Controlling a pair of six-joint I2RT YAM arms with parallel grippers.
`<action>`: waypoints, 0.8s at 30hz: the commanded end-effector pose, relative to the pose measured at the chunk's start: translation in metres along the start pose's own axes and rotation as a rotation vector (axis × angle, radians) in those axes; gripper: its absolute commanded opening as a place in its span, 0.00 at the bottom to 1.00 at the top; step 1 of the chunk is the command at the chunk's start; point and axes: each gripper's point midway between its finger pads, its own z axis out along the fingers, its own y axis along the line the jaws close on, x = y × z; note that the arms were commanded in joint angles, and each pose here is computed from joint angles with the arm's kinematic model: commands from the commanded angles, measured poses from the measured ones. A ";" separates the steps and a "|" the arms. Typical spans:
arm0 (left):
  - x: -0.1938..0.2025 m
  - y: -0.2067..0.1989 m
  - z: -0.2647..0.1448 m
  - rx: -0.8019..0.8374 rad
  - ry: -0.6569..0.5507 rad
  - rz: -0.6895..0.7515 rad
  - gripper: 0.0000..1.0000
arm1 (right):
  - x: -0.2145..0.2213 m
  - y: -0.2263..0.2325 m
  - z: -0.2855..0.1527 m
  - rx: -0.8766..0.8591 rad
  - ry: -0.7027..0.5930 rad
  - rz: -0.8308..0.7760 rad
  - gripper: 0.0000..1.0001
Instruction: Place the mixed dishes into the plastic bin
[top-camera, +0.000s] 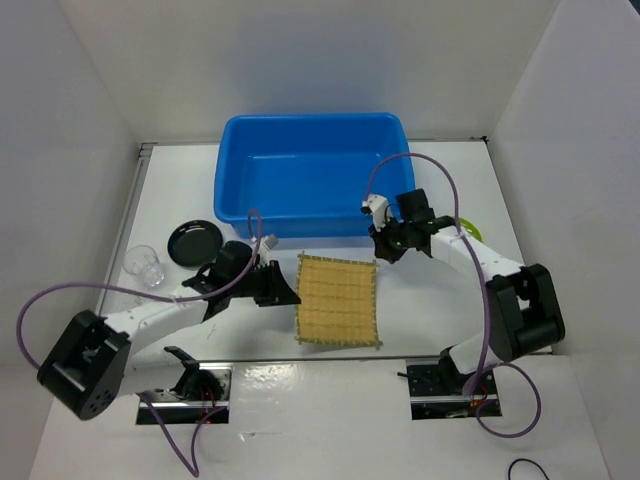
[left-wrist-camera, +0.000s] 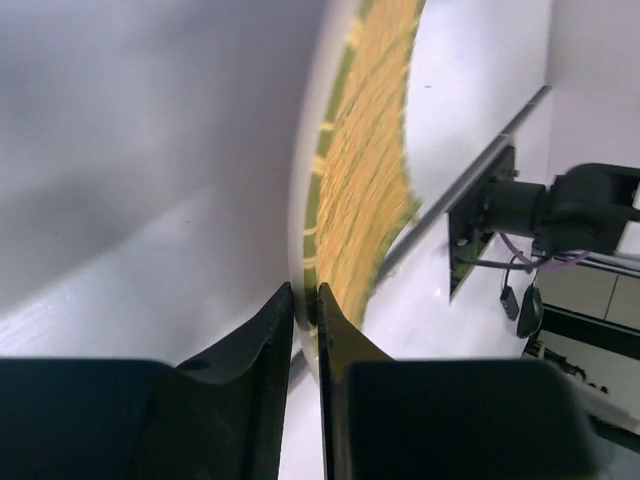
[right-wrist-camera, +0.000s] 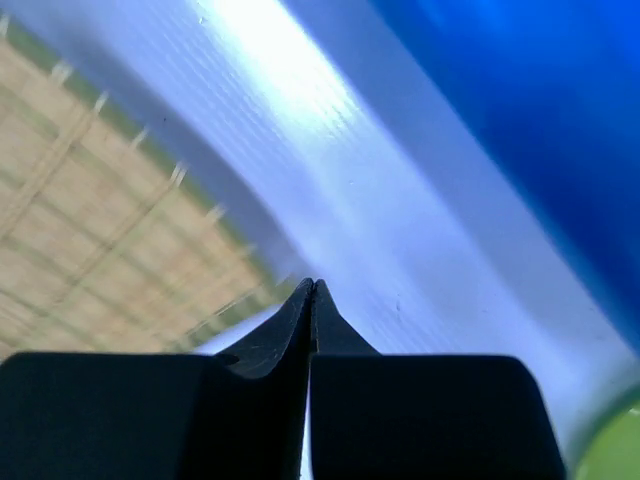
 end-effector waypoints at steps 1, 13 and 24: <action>-0.006 -0.009 -0.019 -0.014 -0.020 0.051 0.00 | 0.005 0.015 -0.010 -0.082 -0.020 -0.044 0.00; 0.000 0.008 -0.014 -0.045 -0.012 0.018 0.00 | 0.019 0.040 0.007 -0.231 0.058 -0.097 0.00; 0.013 0.050 0.019 -0.142 0.070 -0.053 0.00 | 0.065 0.074 0.049 -0.256 0.352 -0.229 0.00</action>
